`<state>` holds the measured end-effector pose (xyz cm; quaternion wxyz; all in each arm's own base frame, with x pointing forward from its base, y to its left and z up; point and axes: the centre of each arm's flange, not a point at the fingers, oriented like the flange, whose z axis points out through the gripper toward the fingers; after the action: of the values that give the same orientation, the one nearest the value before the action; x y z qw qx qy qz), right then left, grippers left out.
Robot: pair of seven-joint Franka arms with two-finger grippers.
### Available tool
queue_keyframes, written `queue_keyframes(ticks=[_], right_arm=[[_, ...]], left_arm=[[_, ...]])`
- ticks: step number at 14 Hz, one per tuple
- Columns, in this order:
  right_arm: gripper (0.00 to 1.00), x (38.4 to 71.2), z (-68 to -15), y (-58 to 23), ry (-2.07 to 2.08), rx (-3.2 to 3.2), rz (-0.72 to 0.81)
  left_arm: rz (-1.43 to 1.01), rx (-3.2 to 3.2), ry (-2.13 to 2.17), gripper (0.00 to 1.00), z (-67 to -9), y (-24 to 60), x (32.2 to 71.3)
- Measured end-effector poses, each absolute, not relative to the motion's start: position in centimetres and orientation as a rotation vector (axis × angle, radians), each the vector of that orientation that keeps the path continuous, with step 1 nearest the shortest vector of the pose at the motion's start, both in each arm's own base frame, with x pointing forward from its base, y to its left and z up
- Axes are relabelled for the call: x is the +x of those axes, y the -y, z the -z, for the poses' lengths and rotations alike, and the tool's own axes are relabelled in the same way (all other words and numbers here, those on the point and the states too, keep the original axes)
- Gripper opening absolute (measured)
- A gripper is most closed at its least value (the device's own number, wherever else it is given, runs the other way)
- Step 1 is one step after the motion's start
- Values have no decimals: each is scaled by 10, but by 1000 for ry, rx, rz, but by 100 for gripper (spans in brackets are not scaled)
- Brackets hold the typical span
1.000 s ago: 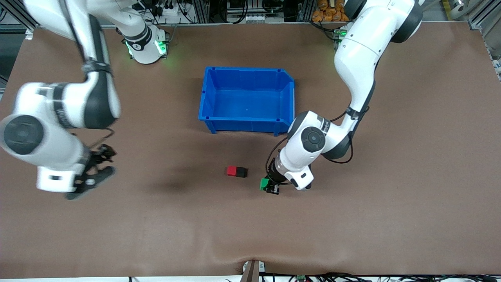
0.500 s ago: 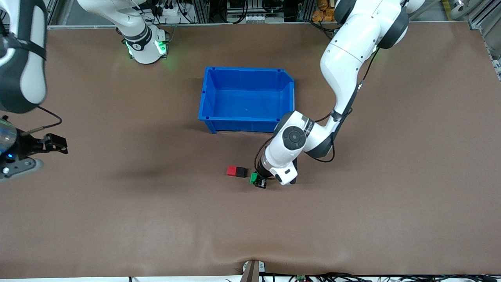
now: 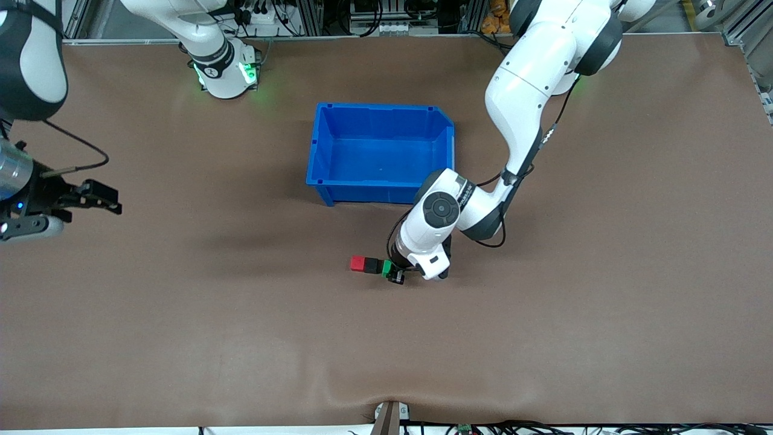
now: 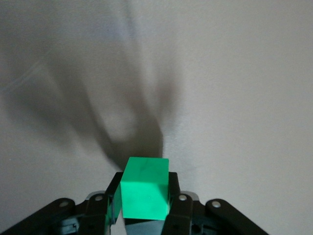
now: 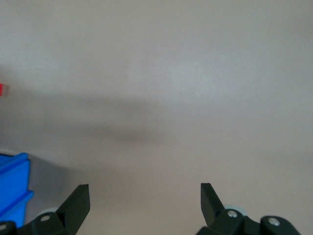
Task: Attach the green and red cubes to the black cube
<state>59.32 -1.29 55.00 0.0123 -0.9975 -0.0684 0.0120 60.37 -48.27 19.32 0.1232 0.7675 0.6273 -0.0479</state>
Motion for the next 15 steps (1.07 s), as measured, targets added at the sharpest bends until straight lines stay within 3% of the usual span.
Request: queue_keyframes(ticks=[8, 15], right_arm=[[100, 554, -585, 15, 50, -3113, -178], [100, 534, -625, 47, -29, -3156, -79]], left_arm=[[149, 2261, -1842, 40, -190, 486, 598], [165, 2244, -1866, 40, -190, 507, 581]])
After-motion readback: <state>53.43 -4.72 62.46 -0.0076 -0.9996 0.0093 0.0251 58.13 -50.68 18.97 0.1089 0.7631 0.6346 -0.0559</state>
